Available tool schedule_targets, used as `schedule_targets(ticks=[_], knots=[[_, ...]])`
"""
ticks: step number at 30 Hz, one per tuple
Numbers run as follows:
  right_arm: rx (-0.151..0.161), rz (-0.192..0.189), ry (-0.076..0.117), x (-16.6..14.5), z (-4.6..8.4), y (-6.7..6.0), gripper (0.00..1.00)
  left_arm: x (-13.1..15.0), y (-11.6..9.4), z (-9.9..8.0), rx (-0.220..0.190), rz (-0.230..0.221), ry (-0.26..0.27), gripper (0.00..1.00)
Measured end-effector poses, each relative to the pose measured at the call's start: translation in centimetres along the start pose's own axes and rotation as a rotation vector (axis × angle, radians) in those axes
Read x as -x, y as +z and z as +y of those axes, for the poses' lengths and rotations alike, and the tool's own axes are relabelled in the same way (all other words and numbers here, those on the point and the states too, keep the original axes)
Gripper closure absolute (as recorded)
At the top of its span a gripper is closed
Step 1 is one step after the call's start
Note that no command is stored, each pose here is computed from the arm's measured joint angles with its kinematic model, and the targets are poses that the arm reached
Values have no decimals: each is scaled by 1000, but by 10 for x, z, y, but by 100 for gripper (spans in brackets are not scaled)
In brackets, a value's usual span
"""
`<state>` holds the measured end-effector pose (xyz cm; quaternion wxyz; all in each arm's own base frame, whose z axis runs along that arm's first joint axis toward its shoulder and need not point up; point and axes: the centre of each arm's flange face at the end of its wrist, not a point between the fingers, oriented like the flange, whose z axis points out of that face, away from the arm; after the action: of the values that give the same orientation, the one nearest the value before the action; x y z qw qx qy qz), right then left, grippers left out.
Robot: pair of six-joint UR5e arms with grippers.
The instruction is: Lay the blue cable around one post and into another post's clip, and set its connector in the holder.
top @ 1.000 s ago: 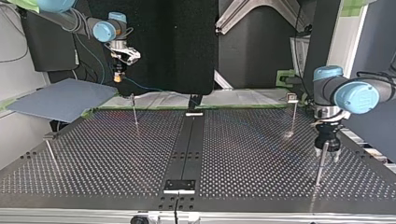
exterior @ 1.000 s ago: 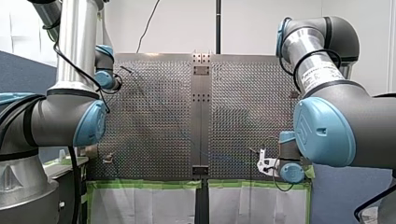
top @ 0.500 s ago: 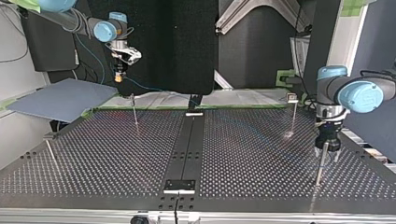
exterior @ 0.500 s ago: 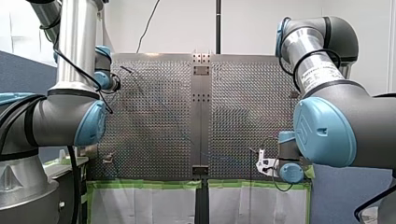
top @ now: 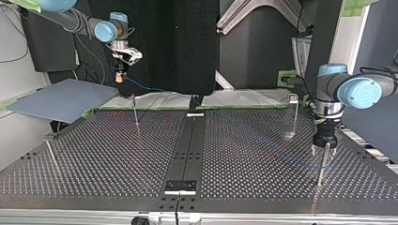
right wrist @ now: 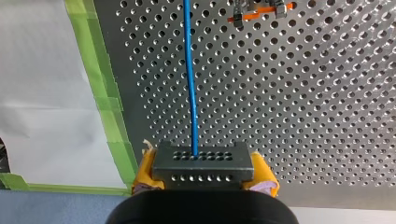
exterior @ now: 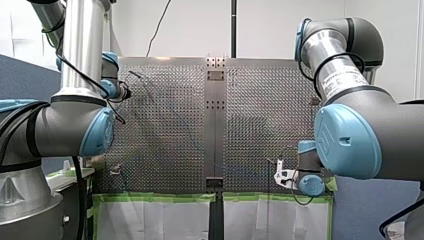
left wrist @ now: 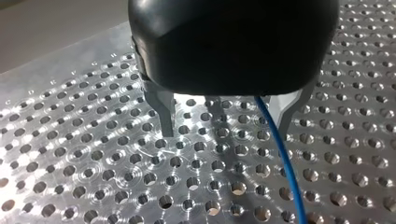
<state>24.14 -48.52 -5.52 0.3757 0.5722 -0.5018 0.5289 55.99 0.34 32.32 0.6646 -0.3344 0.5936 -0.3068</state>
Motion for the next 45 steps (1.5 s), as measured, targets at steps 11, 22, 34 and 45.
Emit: schedule_targets(ticks=[11,22,34,45], knots=[[-1,0,0,0,0,0,100,8,-3,-6,3,-28,4,0],[-1,-2,-1,0,0,0,100,11,-14,-10,32,-29,39,0],[-2,-2,0,0,-1,0,100,14,-28,-23,15,-31,62,0],[-2,-3,0,0,-1,0,100,16,-54,-38,4,-32,89,0]])
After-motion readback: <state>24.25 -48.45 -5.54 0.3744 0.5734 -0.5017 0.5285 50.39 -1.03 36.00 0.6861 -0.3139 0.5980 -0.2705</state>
